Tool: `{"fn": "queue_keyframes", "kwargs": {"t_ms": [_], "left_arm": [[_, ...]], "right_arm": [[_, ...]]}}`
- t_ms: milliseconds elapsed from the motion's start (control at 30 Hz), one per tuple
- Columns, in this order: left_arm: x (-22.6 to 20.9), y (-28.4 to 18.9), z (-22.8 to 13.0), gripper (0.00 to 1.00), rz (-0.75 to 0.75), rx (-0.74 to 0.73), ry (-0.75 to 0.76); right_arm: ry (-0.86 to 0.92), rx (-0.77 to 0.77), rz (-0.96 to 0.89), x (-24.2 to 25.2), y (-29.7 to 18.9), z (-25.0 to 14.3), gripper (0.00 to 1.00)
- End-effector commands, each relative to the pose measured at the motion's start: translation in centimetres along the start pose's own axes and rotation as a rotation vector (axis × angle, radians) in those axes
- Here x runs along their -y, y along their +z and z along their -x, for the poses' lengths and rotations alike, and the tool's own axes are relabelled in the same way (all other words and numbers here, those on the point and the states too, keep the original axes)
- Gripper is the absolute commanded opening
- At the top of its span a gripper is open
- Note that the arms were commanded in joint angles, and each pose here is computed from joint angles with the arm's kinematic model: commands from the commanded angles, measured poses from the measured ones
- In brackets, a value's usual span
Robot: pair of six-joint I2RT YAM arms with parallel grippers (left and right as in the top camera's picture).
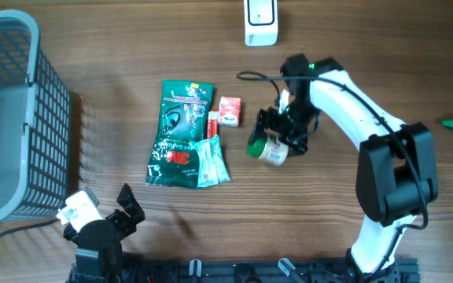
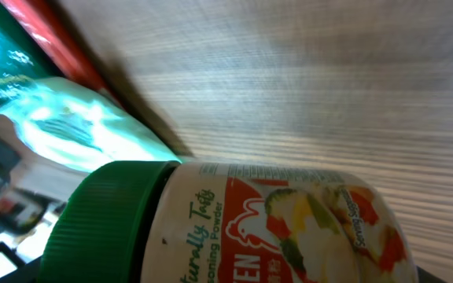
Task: Scan the item barcode
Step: 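Carry the Knorr jar up to the white scanner with the right gripper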
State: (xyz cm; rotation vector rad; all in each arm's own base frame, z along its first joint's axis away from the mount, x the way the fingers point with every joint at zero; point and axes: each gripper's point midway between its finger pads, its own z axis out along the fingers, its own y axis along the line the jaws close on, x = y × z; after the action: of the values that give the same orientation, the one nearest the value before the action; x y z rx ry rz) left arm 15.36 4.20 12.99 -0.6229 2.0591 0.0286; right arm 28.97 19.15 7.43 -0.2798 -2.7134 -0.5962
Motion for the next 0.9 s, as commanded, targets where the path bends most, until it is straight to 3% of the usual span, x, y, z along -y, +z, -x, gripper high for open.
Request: {"fn": "queue_keyframes", "kwargs": {"t_ms": [0,100,367,600,733,867], "left_arm": [[-0.3,0.0,0.1,1.00,0.013,0.012,-0.015],[-0.3,0.0,0.1,1.00,0.013,0.012,-0.015],[-0.3,0.0,0.1,1.00,0.013,0.012,-0.015],[-0.3,0.0,0.1,1.00,0.013,0.012,-0.015],[-0.3,0.0,0.1,1.00,0.013,0.012,-0.015],[-0.3,0.0,0.1,1.00,0.013,0.012,-0.015]], "right_arm": [[-0.104,0.222,-0.092,-1.4,-5.8,2.5,0.57],[-0.172,0.307,-0.095,-2.7,-9.3,2.0,0.58],[-0.249,0.495,-0.080,-2.7,-17.1,-4.7,0.60],[-0.164,0.991,-0.128,-1.7,-25.4,-7.2,0.58],[-0.211,1.119,-0.131,-3.0,-24.6,-6.3,0.49],[-0.219,1.227,-0.189,-3.6,-21.7,-2.8,0.51]]}}
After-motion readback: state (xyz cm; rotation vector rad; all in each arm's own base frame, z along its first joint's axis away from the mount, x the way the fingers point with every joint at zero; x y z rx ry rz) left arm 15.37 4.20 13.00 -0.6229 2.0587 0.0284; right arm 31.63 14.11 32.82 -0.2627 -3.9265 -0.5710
